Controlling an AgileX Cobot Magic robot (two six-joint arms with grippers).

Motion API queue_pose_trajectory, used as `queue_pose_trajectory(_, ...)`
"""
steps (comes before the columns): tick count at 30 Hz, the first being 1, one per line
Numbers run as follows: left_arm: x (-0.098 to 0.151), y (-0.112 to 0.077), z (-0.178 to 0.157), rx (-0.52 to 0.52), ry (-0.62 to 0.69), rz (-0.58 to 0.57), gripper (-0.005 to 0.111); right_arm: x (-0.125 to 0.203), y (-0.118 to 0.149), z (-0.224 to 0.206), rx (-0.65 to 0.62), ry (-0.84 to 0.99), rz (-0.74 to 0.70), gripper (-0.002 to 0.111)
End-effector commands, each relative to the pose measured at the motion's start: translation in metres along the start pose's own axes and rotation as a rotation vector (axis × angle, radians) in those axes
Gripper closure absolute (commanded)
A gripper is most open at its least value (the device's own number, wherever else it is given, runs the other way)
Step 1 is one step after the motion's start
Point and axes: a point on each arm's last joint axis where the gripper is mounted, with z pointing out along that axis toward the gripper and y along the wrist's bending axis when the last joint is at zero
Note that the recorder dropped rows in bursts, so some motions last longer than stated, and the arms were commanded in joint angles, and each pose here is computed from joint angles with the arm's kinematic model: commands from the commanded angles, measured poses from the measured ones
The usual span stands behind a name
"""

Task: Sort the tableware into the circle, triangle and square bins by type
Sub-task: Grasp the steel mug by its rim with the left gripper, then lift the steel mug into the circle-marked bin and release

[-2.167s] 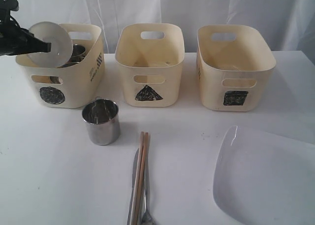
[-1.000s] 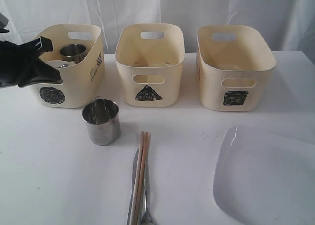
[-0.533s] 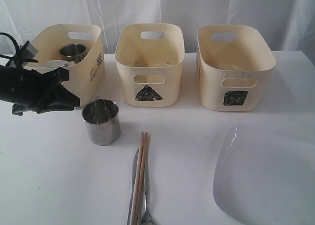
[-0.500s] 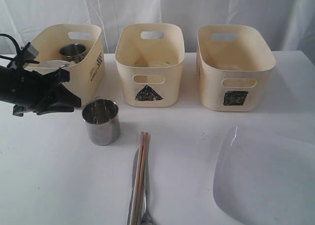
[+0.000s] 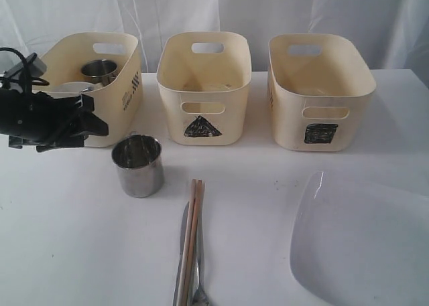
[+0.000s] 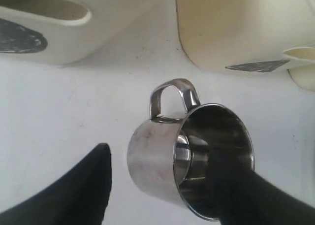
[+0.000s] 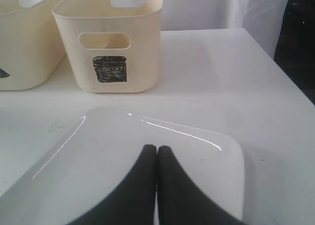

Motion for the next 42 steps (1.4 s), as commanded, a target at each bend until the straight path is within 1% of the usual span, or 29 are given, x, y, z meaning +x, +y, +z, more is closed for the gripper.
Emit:
queue_pose_trajectory(1,0.010,-0.018,0.012,0.023,0.027,0.049,0.045,0.000,0.000,0.000,0.002,-0.010,-0.004,0.108)
queue_pose_trajectory(4,0.022,-0.028,0.030,0.037,0.087,0.135,0.045,0.000,0.000,0.000,0.002,-0.010,-0.004,0.108)
queue_pose_trajectory(6,0.029,-0.030,0.040,0.030,0.116,0.185,0.045,0.000,0.000,0.000,0.002,-0.010,-0.004,0.108)
queue_pose_trajectory(9,0.032,-0.029,0.049,0.000,0.112,0.190,0.045,0.000,0.000,0.000,0.002,-0.010,-0.004,0.108)
queue_pose_trajectory(16,0.030,-0.021,0.056,-0.055,0.087,0.178,0.045,0.000,0.000,0.000,0.002,-0.010,0.006,0.108)
queue_pose_trajectory(22,0.041,-0.009,0.072,-0.070,0.152,0.167,0.046,0.000,0.000,0.000,0.002,-0.010,0.023,0.108)
queue_pose_trajectory(23,0.042,-0.009,0.072,-0.062,0.165,0.172,0.048,0.000,0.000,0.000,0.002,-0.010,0.023,0.108)
queue_pose_trajectory(24,0.044,-0.009,0.073,-0.051,0.179,0.171,0.054,0.000,0.000,0.000,0.002,-0.010,0.023,0.108)
queue_pose_trajectory(26,0.046,-0.012,0.072,-0.021,0.205,0.165,0.071,0.000,0.000,0.000,0.002,-0.010,0.023,0.108)
queue_pose_trajectory(29,0.047,-0.017,0.067,0.009,0.227,0.183,0.107,0.000,0.000,0.000,0.002,-0.010,0.023,0.108)
queue_pose_trajectory(33,0.042,-0.026,0.055,0.030,0.211,0.222,0.107,0.000,0.000,0.000,0.002,-0.010,0.023,0.108)
queue_pose_trajectory(35,0.038,-0.033,0.043,0.053,0.191,0.241,0.107,0.000,0.000,0.000,0.002,-0.010,0.023,0.108)
queue_pose_trajectory(37,0.032,-0.044,0.027,0.068,0.156,0.272,0.107,0.000,0.000,0.000,0.002,-0.010,0.023,0.108)
queue_pose_trajectory(39,0.028,-0.052,0.009,0.057,0.121,0.301,0.107,0.000,0.000,0.000,0.002,-0.010,0.023,0.108)
queue_pose_trajectory(42,0.021,-0.066,-0.022,0.025,0.051,0.384,0.107,0.000,0.000,0.000,0.002,-0.010,0.023,0.108)
